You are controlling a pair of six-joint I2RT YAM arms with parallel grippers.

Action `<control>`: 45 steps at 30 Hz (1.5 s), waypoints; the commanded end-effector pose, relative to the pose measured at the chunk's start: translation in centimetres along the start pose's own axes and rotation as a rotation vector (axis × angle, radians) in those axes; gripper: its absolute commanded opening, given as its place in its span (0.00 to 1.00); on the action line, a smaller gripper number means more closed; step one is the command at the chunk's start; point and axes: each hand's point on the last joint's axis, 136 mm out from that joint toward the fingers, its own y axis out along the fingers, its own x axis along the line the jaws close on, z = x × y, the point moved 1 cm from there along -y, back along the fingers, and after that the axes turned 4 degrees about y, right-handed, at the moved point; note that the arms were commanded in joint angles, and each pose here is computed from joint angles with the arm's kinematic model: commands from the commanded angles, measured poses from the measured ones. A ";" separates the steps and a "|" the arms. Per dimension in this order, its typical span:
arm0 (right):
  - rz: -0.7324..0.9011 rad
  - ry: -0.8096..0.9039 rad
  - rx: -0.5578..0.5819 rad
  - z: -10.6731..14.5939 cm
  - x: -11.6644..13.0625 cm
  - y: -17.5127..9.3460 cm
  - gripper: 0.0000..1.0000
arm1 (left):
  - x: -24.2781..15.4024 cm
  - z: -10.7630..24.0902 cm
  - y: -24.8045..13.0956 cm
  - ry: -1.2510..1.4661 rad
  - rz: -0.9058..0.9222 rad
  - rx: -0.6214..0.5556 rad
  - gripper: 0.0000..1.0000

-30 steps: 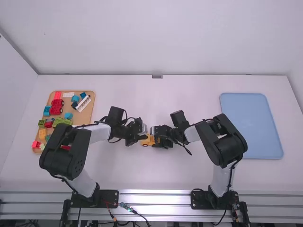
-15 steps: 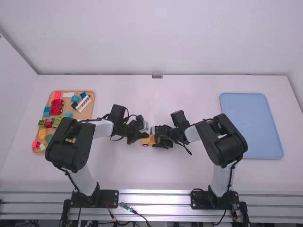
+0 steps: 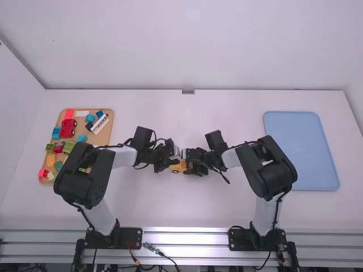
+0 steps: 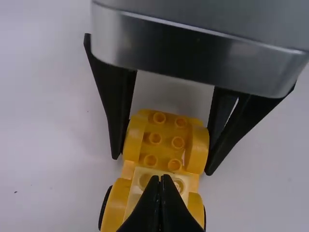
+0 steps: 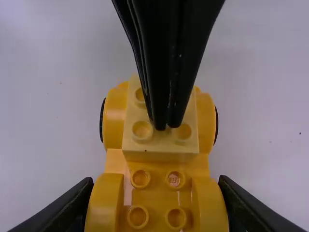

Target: Assemble lego blocks to make yellow taxi

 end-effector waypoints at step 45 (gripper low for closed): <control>0.298 0.174 0.137 -4.0 -5.7 -9.9 0.99 | 7.7 8.3 -35.8 -1.109 -1.481 0.104 0.99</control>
